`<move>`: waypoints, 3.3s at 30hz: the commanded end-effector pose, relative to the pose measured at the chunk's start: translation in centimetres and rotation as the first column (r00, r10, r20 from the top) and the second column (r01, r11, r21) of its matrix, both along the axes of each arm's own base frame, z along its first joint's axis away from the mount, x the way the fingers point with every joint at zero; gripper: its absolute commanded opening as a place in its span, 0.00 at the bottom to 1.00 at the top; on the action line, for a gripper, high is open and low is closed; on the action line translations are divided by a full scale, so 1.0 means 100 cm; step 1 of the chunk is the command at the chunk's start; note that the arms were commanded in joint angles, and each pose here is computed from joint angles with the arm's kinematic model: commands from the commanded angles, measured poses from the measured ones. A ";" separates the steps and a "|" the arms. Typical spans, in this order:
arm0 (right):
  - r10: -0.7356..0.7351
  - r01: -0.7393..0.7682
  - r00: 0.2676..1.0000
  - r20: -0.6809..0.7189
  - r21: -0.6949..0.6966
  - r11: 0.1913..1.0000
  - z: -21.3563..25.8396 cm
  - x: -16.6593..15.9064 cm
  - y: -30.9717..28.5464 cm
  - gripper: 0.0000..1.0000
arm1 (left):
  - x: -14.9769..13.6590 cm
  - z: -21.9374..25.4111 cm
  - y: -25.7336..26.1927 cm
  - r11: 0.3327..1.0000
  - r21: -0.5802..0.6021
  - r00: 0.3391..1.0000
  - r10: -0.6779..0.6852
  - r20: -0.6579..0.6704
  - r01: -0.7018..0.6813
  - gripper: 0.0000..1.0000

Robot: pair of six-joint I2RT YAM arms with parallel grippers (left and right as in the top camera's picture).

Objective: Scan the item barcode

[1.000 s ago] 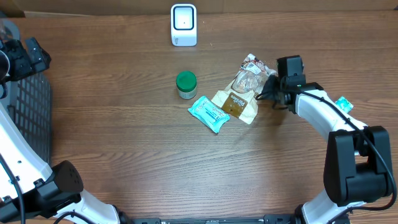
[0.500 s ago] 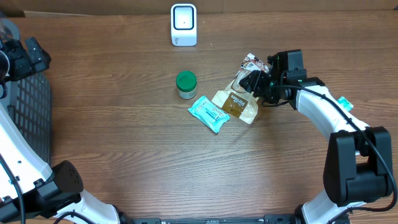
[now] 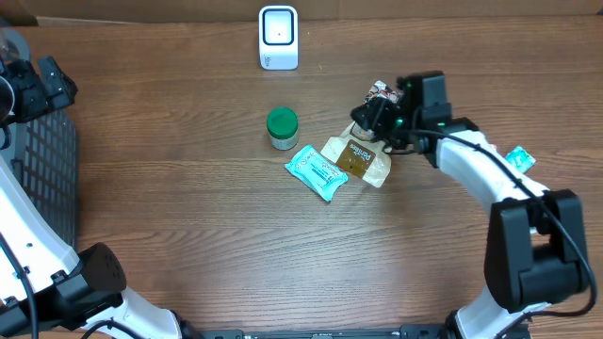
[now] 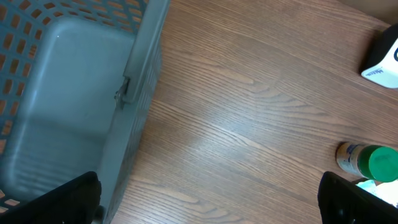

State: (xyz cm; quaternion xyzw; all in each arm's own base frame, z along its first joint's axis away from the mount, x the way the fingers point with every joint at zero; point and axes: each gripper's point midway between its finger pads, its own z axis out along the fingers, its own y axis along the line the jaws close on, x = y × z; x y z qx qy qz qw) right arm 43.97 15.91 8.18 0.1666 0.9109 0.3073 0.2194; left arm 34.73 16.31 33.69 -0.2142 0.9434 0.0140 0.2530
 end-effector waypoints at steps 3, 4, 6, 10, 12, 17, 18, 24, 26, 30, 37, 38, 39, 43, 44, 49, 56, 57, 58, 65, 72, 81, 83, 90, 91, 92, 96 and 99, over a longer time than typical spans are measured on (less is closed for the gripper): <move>-0.042 0.040 0.995 -0.088 -0.021 0.999 -0.036 -0.003 0.011 0.59 | -0.001 0.008 -0.003 1.000 0.021 1.000 -0.023 0.020 0.023 0.99; -0.042 0.040 0.994 -0.096 -0.023 0.999 -0.037 -0.005 0.010 0.59 | -0.001 0.008 -0.003 1.000 0.021 1.000 -0.023 0.020 0.023 1.00; -0.042 0.039 0.992 -0.119 -0.029 0.999 -0.040 -0.009 0.009 0.59 | -0.001 0.008 -0.004 0.999 0.021 0.999 -0.026 0.020 0.025 1.00; -0.062 0.054 0.978 -0.199 -0.049 0.997 -0.049 -0.022 -0.003 0.60 | -0.001 0.008 -0.004 0.999 0.021 0.999 -0.026 0.020 0.025 0.99; -0.072 0.061 0.968 -0.239 -0.053 0.997 -0.053 -0.029 -0.010 0.60 | -0.001 0.008 -0.004 0.999 0.021 0.999 -0.026 0.020 0.025 1.00; -0.066 0.035 0.942 -0.328 -0.102 0.994 -0.065 -0.049 -0.040 0.63 | -0.001 0.008 -0.004 0.999 0.021 0.999 -0.026 0.020 0.025 1.00; -0.058 0.021 0.938 -0.341 -0.112 0.993 -0.067 -0.053 -0.046 0.64 | 0.000 0.008 -0.004 0.999 0.021 0.999 -0.026 0.020 0.026 0.99; 0.029 -0.114 0.923 -0.383 -0.202 0.973 -0.076 -0.075 -0.080 0.67 | -0.001 0.008 -0.004 0.999 0.024 1.000 -0.025 0.018 0.024 1.00; 0.023 -0.142 0.917 -0.399 -0.273 0.952 -0.081 -0.081 -0.096 0.71 | -0.001 0.008 -0.004 0.999 0.024 1.000 -0.024 0.018 0.024 1.00; 0.039 -0.189 0.912 -0.409 -0.333 0.924 -0.084 -0.086 -0.111 0.73 | 0.000 0.008 -0.005 1.000 0.015 1.000 -0.021 0.022 0.021 0.99; 0.093 -0.227 0.916 -0.391 -0.311 0.923 -0.057 -0.079 -0.113 0.91 | 0.002 0.009 -0.010 1.000 -0.028 0.999 0.001 0.039 0.000 1.00; 0.114 -0.232 0.921 -0.374 -0.290 0.928 -0.049 -0.076 -0.110 0.91 | 0.002 0.009 -0.011 0.999 -0.038 0.999 0.009 0.042 -0.007 1.00; 0.125 -0.225 0.931 -0.344 -0.266 0.937 -0.035 -0.070 -0.107 0.91 | 0.003 0.009 -0.011 0.999 -0.045 0.999 0.020 0.043 -0.018 1.00; 0.093 -0.157 0.964 -0.251 -0.250 0.955 0.025 -0.055 -0.121 0.92 | 0.011 0.013 -0.032 0.985 -0.170 0.995 0.002 0.096 0.014 0.99; 0.080 -0.142 0.968 -0.238 -0.254 0.957 0.034 -0.054 -0.128 0.92 | 0.012 0.014 -0.036 0.981 -0.190 0.994 -0.009 0.108 0.030 1.00; -0.037 -0.024 0.972 -0.230 -0.257 0.966 0.045 -0.057 -0.175 0.91 | 0.029 0.020 -0.083 0.913 -0.366 0.975 -0.117 0.187 0.179 0.04; -0.099 0.030 0.953 -0.287 -0.236 0.971 0.030 -0.066 -0.207 0.91 | 0.054 -0.022 -0.193 0.834 -0.401 0.923 -0.371 0.101 0.379 0.04; -0.088 0.020 0.954 -0.285 -0.232 0.973 0.030 -0.066 -0.206 0.91 | 0.058 -0.028 -0.213 0.811 -0.405 0.903 -0.417 0.105 0.421 0.04; -0.074 0.007 0.956 -0.285 -0.230 0.973 0.028 -0.066 -0.205 0.91 | 0.061 -0.037 -0.235 0.788 -0.411 0.882 -0.459 0.107 0.460 0.04; -0.065 -0.006 0.947 -0.315 -0.220 0.976 0.004 -0.066 -0.203 0.76 | 0.068 -0.099 -0.393 0.544 -0.471 0.692 -0.685 0.228 0.694 0.04; -0.064 -0.010 0.940 -0.334 -0.213 0.977 -0.018 -0.069 -0.202 0.76 | 0.062 -0.145 -0.482 0.414 -0.522 0.606 -0.747 0.273 0.746 0.04; -0.064 -0.007 0.945 -0.321 -0.217 0.976 -0.037 -0.070 -0.202 0.70 | 0.065 -0.205 -0.534 0.396 -0.582 0.614 -0.752 0.238 0.710 0.04; -0.056 -0.015 0.947 -0.318 -0.215 0.977 -0.043 -0.071 -0.198 0.69 | 0.066 -0.212 -0.534 0.399 -0.584 0.616 -0.753 0.231 0.707 0.04; 0.001 -0.065 0.962 -0.274 -0.228 0.972 -0.071 -0.073 -0.174 0.63 | 0.074 -0.217 -0.524 0.438 -0.568 0.638 -0.740 0.212 0.697 0.04; 0.010 -0.074 0.963 -0.269 -0.230 0.970 -0.073 -0.073 -0.171 0.63 | 0.074 -0.218 -0.523 0.440 -0.568 0.639 -0.740 0.210 0.696 0.04; 0.025 -0.089 0.964 -0.265 -0.232 0.969 -0.076 -0.074 -0.166 0.63 | 0.074 -0.218 -0.522 0.440 -0.565 0.637 -0.742 0.209 0.698 0.04; 0.129 -0.195 0.957 -0.258 -0.250 0.948 -0.085 -0.080 -0.139 0.63 | 0.074 -0.219 -0.521 0.425 -0.543 0.611 -0.760 0.220 0.724 0.04; 0.184 -0.263 0.943 -0.277 -0.283 0.922 -0.088 -0.086 -0.121 0.63 | 0.076 -0.223 -0.517 0.448 -0.520 0.615 -0.761 0.205 0.727 0.04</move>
